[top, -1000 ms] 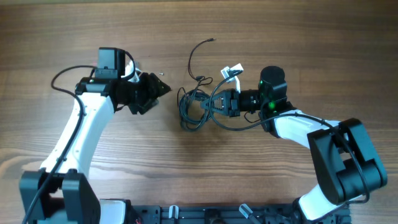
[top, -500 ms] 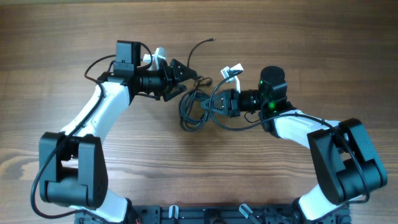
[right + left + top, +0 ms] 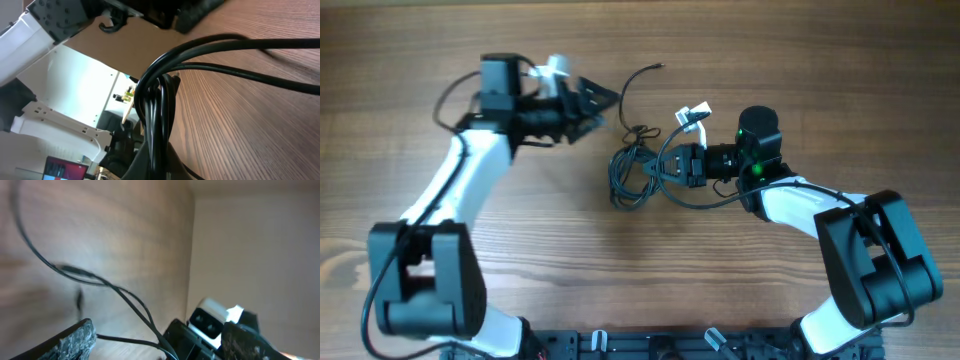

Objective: Untangle cables

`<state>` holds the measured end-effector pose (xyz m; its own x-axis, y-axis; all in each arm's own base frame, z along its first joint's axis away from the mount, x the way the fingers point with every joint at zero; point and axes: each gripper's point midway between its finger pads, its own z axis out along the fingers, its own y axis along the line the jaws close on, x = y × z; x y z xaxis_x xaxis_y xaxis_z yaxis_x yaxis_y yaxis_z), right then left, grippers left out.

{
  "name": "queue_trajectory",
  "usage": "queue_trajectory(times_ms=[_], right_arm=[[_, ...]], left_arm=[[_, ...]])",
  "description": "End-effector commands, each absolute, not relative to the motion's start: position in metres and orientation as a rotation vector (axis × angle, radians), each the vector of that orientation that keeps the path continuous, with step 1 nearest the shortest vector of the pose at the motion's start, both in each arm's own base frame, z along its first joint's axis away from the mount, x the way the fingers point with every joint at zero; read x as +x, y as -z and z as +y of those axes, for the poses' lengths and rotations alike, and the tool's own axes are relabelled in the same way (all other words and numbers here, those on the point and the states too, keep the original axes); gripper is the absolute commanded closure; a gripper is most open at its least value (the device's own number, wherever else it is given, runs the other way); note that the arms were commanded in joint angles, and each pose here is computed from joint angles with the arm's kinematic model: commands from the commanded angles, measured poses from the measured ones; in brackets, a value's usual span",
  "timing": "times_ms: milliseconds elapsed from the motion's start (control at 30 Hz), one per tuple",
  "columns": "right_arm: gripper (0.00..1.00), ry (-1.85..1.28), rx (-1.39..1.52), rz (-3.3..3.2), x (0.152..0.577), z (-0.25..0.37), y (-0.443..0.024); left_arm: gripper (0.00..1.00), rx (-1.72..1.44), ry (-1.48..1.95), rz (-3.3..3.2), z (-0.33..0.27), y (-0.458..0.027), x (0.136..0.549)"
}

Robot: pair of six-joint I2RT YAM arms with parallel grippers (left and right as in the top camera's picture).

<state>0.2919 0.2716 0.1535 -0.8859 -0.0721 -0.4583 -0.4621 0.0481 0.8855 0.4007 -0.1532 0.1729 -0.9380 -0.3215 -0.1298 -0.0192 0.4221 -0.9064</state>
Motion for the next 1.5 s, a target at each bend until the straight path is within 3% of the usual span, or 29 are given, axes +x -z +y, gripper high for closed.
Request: queue_trajectory(times_ms=[0,67,200,333,433,1467], right_arm=[[0.94,-1.924,-0.546,2.044,0.292,0.271,-0.151],[0.94,-1.897,-0.493,2.067,0.298,0.271,-0.147],[0.94,-1.890,-0.464,2.089,0.300,0.271,-0.144],[0.94,-1.892,-0.462,2.091,0.300,0.271,-0.144],[0.94,-1.896,-0.467,2.090,0.299,0.271,-0.144],[0.94,-1.908,-0.480,2.089,0.297,0.271,-0.144]], left_arm=[[0.17,-0.222,1.179,2.374,-0.118,-0.197,0.396],[0.17,-0.125,0.951,2.467,-0.114,-0.190,0.372],[0.31,0.121,0.639,2.530,-0.135,-0.189,0.339],[0.31,0.226,0.241,2.567,-0.143,-0.171,0.328],[0.31,0.282,0.126,2.557,-0.149,-0.169,0.322],[0.29,0.320,0.175,2.592,-0.155,-0.164,0.314]])
